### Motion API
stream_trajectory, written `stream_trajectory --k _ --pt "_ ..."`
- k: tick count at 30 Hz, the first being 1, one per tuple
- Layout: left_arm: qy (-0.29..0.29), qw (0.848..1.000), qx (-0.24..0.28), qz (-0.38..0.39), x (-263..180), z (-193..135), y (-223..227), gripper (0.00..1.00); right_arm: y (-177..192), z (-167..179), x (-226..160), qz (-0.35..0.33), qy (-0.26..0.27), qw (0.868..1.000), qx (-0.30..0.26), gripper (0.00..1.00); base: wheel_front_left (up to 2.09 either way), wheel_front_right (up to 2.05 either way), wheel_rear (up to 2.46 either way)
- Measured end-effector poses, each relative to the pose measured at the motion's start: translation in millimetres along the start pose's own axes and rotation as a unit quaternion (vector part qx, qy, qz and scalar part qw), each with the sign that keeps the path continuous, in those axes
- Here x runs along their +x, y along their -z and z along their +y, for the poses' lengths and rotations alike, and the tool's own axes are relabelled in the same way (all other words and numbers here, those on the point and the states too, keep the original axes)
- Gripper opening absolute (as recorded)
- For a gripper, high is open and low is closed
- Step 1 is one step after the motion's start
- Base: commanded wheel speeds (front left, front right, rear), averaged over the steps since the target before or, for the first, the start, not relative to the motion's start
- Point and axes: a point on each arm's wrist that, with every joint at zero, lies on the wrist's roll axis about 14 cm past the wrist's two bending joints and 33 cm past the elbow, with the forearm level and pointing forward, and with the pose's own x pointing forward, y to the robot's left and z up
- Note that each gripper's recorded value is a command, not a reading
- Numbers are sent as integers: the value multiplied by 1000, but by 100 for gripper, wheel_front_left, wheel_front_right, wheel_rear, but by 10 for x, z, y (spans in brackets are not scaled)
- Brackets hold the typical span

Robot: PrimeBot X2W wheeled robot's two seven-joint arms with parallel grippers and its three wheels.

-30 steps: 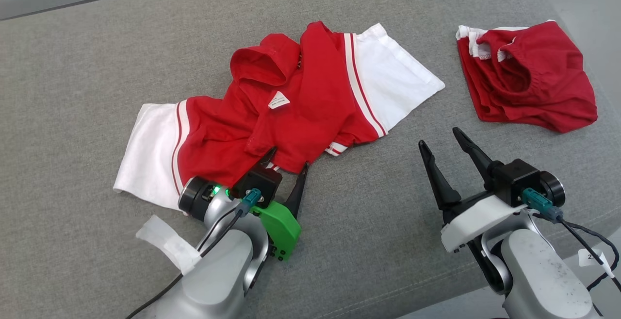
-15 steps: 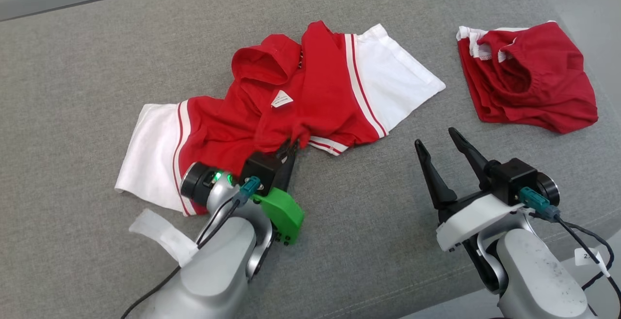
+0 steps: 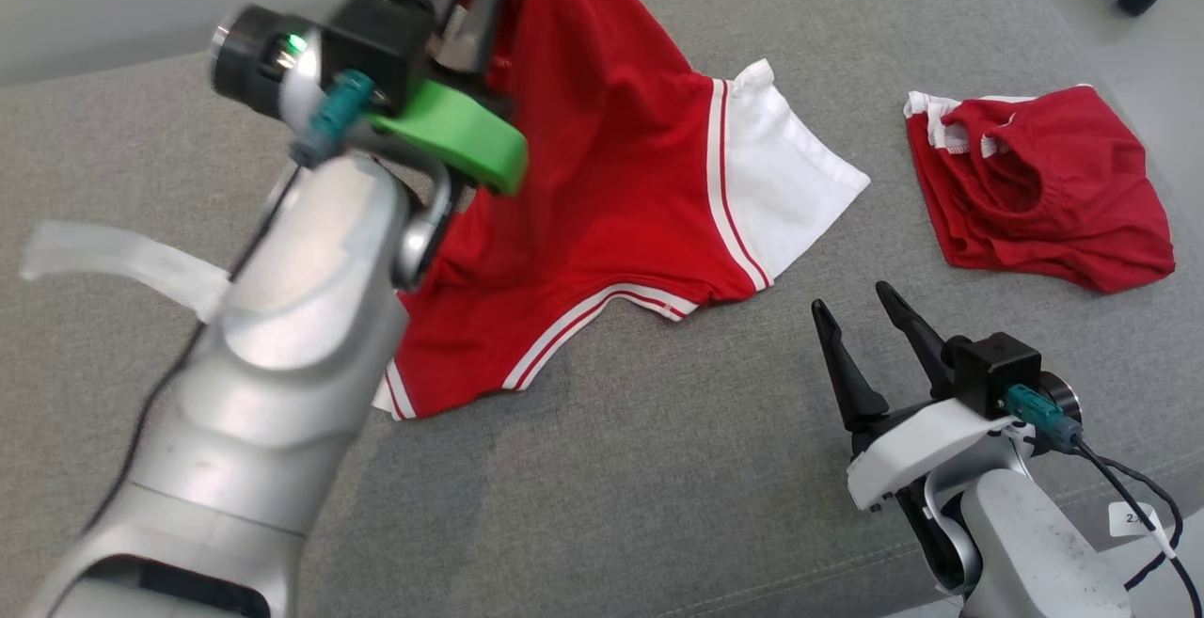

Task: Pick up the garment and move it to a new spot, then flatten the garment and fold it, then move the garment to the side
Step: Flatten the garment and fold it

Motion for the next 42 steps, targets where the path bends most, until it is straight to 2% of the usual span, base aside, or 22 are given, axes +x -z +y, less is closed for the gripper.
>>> stream_trajectory --k 4,9,12,14,15,16,17,18,20,26,35,42 --pt "-55 997 59 -16 33 661 -322 0 -25 41 1 -4 -4 1000 3 100 0 0 0" --pt "-132 985 111 6 -269 1422 -428 0 12 93 1 -1 -8 1000 14 100 0 0 0" --pt "-196 972 125 43 -613 1920 -339 0 36 174 36 2 -19 1000 16 100 0 0 0" --pt "-247 957 128 80 -942 2272 -203 0 53 251 68 4 -30 999 16 100 0 0 0" --pt "-271 949 128 97 -1108 2427 -125 4 64 289 88 6 -37 999 16 100 0 0 0" --pt "-290 942 125 115 -1265 2559 -43 45 70 317 114 7 -42 999 16 100 0 0 0" --pt "-308 935 120 130 -1405 2659 46 100 74 336 142 8 -45 999 17 100 0 0 0" --pt "-320 929 116 145 -1516 2716 146 100 76 355 169 8 -49 999 18 100 0 0 0" --pt "-333 923 101 167 -1682 2737 344 100 110 407 203 13 -57 998 20 100 0 0 0" --pt "-364 907 47 207 -2164 2527 795 100 216 686 266 29 -101 994 26 100 0 0 0" --pt "-365 914 -15 175 -2468 1950 873 100 286 1440 406 45 -208 976 39 100 0 0 0" --pt "-362 914 -47 176 -2757 1531 926 100 368 1863 526 63 -258 963 47 100 0 0 0"
